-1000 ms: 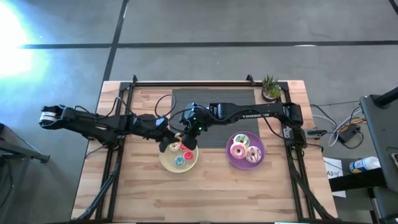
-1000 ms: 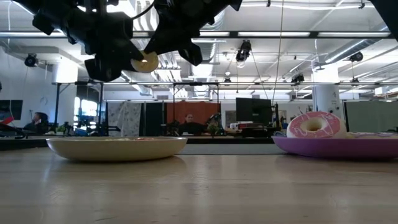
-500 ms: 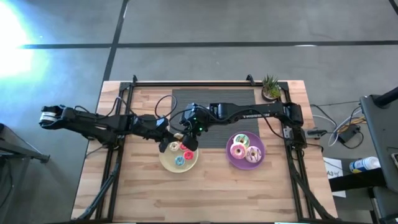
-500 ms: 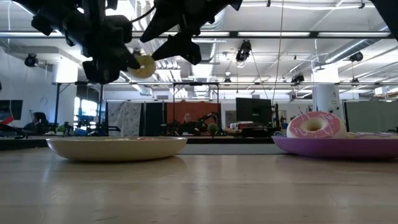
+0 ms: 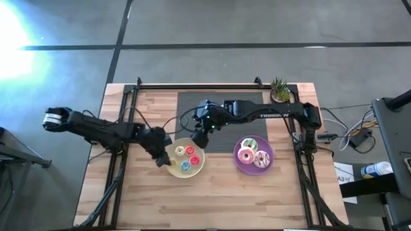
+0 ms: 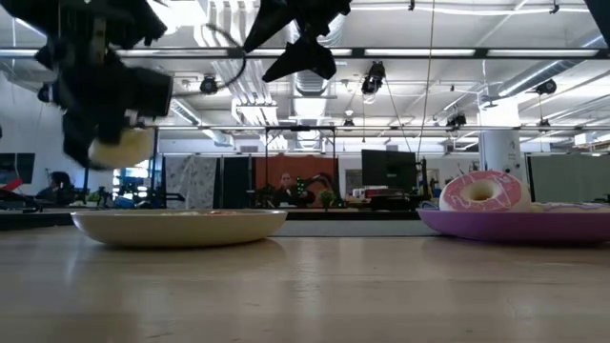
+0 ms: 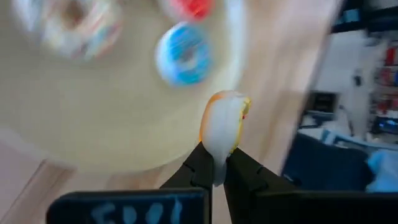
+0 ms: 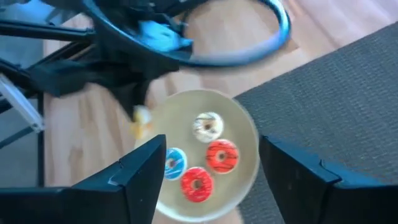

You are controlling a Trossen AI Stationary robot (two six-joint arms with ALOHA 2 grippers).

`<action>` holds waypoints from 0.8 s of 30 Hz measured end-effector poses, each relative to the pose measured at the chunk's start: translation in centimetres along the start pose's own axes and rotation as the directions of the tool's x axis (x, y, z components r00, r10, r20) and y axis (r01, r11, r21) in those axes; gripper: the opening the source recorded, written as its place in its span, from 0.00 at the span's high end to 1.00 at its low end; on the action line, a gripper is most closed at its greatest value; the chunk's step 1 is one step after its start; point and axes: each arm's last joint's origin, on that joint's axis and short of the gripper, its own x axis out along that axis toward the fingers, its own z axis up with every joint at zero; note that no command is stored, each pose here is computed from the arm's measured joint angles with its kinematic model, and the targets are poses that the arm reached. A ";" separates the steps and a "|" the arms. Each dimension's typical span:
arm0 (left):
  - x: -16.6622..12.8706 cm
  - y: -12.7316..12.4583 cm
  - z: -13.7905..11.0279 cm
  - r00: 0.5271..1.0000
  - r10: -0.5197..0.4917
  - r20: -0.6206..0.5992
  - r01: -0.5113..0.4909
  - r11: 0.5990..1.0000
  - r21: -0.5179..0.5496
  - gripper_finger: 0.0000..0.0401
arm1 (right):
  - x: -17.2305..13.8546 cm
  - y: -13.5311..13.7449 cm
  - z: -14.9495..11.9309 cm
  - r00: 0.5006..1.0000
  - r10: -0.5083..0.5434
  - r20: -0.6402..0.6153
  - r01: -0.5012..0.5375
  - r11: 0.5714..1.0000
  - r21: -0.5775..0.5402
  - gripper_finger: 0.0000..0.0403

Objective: Pick & Place donuts
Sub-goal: Put the small yellow donut on the white plate

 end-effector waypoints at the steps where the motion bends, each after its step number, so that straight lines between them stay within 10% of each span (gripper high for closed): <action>1: 0.5 0.6 -0.2 1.000 0.022 -0.020 -0.022 0.999 -0.026 1.00 | 0.0 0.0 0.0 1.000 0.001 0.000 -0.001 1.000 0.003 0.39; 24: 5.3 3.4 0.7 0.990 0.131 -0.044 -0.136 0.981 -0.141 0.97 | 0.2 0.0 -0.2 0.997 -0.063 0.032 0.062 0.997 0.034 0.43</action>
